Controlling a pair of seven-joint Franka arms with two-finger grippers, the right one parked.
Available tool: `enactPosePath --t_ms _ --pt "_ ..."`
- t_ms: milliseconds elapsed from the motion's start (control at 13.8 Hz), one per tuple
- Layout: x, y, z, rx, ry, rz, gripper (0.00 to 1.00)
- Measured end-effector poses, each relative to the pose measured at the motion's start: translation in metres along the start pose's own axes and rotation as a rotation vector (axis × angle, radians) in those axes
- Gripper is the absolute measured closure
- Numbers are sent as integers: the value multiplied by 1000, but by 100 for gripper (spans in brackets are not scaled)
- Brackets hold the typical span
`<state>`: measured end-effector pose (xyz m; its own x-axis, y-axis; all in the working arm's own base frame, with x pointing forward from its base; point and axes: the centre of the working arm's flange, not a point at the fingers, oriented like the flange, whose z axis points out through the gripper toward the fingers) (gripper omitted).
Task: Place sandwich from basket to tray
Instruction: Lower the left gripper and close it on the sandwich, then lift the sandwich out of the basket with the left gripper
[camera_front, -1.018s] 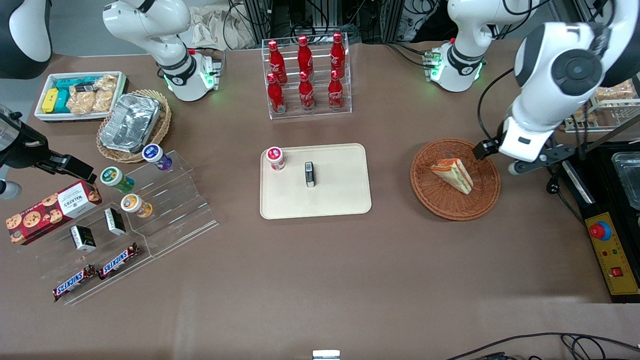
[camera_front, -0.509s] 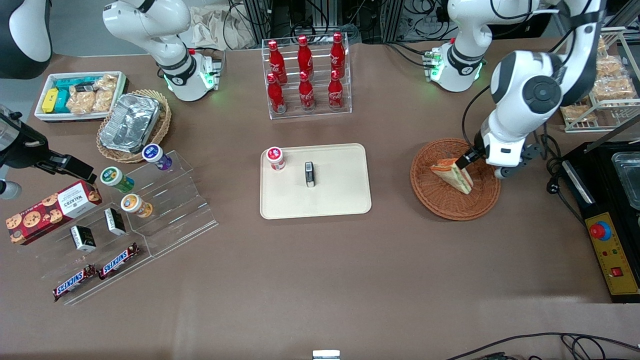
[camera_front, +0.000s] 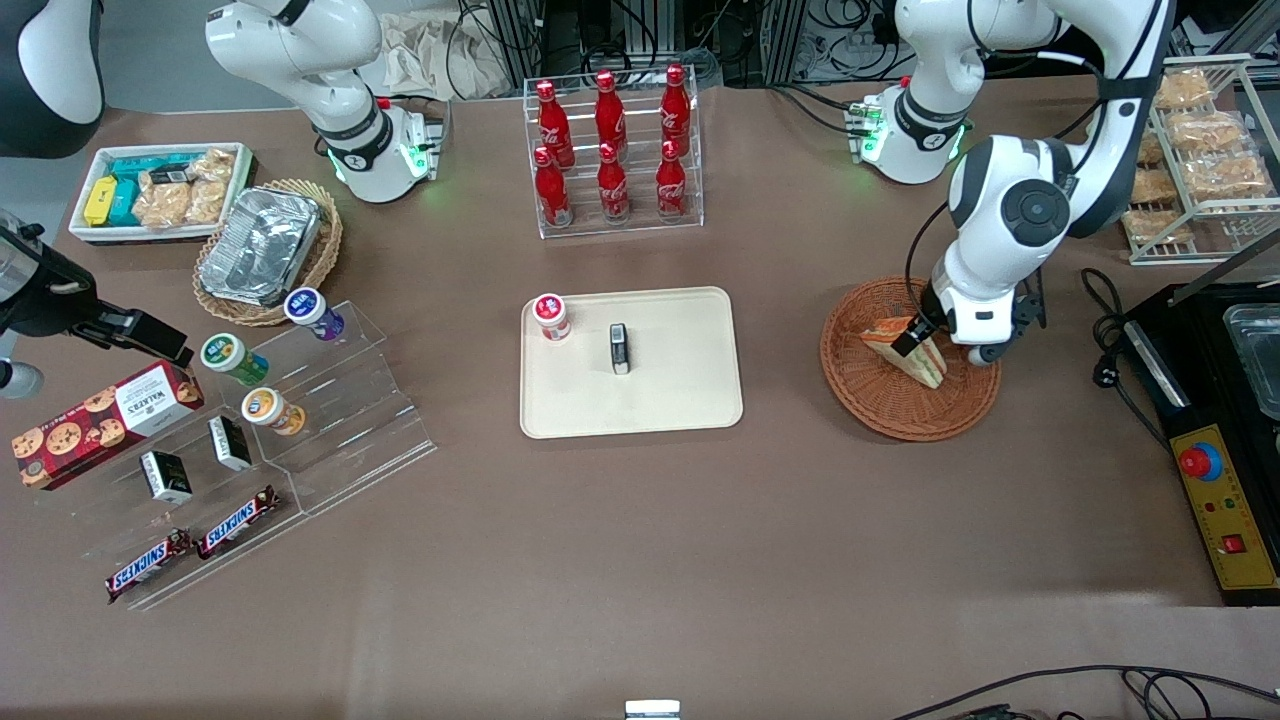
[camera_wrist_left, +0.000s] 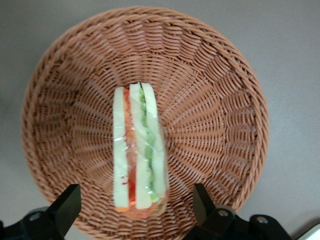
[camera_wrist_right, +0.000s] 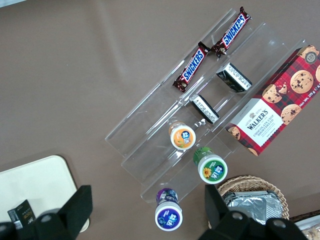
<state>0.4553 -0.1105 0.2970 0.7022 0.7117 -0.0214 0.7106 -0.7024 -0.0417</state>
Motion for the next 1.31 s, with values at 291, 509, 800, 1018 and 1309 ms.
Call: enactPosePath --t_ms 291,509,800,1018,1309 --pt "-4 4 23 10 -13 -3 2" --pt "-5 2 34 20 -22 -3 9" --pt "-3 5 28 2 -10 -3 53" --pt "4 16 3 11 -11 -1 76" --pt "23 47 -82 61 -34 14 77"
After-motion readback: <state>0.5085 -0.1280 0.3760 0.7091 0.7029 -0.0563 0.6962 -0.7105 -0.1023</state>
